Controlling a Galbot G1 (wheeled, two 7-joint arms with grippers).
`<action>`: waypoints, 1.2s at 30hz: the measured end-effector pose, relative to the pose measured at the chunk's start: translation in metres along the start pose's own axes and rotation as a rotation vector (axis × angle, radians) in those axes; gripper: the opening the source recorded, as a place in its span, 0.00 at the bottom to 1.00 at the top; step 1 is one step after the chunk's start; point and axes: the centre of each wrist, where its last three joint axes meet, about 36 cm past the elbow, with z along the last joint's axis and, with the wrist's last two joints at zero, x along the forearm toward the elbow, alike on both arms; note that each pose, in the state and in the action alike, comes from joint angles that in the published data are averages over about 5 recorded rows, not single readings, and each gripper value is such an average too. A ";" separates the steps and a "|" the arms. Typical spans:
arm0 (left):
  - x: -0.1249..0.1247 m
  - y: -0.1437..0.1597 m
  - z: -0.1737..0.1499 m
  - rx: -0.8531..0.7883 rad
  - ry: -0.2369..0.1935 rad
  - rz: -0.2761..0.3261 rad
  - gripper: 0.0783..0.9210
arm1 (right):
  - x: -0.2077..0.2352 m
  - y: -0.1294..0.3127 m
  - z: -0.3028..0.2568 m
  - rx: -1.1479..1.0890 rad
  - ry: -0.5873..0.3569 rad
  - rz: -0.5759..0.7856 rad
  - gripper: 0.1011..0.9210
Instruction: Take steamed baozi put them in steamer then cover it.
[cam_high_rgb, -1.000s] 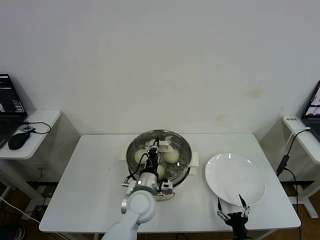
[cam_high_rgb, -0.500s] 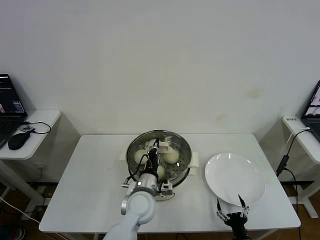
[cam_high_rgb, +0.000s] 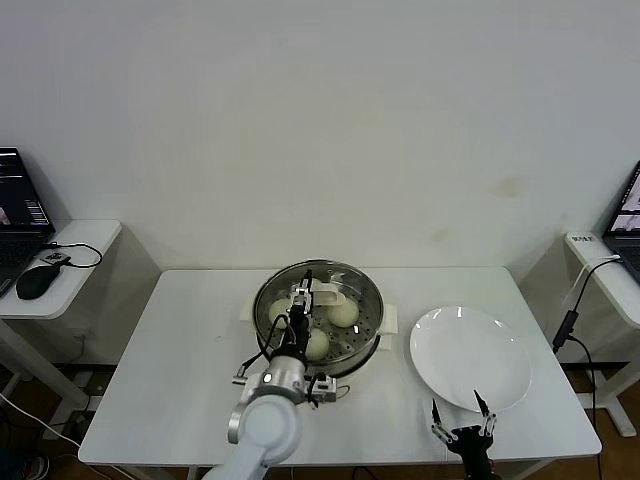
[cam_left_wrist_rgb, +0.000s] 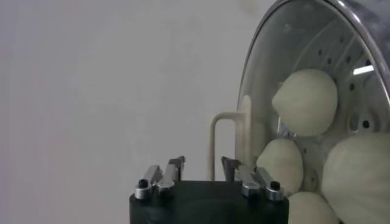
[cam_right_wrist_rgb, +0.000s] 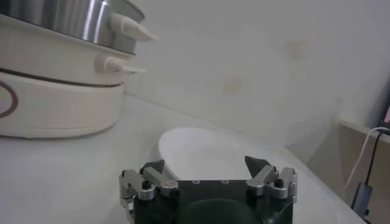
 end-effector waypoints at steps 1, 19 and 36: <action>0.004 0.002 0.001 0.005 -0.003 -0.005 0.69 | 0.000 0.000 0.000 0.000 0.001 0.000 0.88; 0.102 0.023 0.075 0.511 -0.032 -0.061 0.88 | 0.008 -0.006 -0.005 -0.013 -0.005 -0.019 0.88; 0.176 -0.032 0.135 1.296 0.076 -0.045 0.88 | 0.029 -0.027 -0.026 -0.044 0.020 -0.105 0.88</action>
